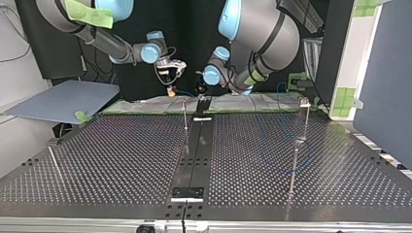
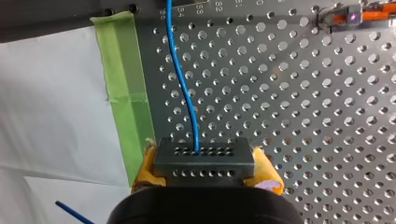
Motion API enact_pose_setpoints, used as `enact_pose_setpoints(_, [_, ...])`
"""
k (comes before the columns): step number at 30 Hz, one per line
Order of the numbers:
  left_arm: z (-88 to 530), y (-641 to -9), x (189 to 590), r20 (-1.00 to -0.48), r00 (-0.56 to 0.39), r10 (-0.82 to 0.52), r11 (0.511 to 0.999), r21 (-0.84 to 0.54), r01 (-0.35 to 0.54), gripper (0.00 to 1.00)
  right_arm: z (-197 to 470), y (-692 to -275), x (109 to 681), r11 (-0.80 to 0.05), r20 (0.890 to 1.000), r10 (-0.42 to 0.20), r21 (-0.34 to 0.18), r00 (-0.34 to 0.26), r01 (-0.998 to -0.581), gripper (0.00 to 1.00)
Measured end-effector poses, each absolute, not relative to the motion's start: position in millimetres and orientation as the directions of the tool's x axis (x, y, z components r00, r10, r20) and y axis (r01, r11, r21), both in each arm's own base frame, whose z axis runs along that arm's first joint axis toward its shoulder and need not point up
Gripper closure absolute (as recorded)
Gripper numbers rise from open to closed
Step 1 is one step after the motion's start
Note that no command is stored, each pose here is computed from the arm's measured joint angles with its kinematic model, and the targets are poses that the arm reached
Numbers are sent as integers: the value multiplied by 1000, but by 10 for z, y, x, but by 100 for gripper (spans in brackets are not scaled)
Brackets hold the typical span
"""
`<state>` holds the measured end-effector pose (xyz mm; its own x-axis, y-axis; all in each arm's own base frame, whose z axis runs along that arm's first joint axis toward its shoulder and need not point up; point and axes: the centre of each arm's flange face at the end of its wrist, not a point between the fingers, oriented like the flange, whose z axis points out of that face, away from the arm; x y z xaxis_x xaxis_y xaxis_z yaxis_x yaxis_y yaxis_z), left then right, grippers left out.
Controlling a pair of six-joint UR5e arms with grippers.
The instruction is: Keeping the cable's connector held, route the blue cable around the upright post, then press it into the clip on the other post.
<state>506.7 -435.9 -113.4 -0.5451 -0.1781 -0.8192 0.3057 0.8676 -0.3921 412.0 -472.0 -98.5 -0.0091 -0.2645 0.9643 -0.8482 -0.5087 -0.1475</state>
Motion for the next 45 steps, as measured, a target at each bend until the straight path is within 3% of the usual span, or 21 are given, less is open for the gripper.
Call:
enact_pose_setpoints(7, [-1155,-4327,5003,-798,-568,-200,889,-391,236,0,-996,-4754,4070,-539,957,-290,-149,17,-829,100])
enact_pose_setpoints(21, [-1146,-4398,4916,-844,-513,-154,930,-300,214,0,-990,-4733,4106,-611,952,-305,-167,35,-773,100])
enact_pose_setpoints(45, [-1124,-4300,4911,-903,-430,-12,985,-84,148,0,-993,-4757,4079,-604,952,-302,-145,57,-784,100])
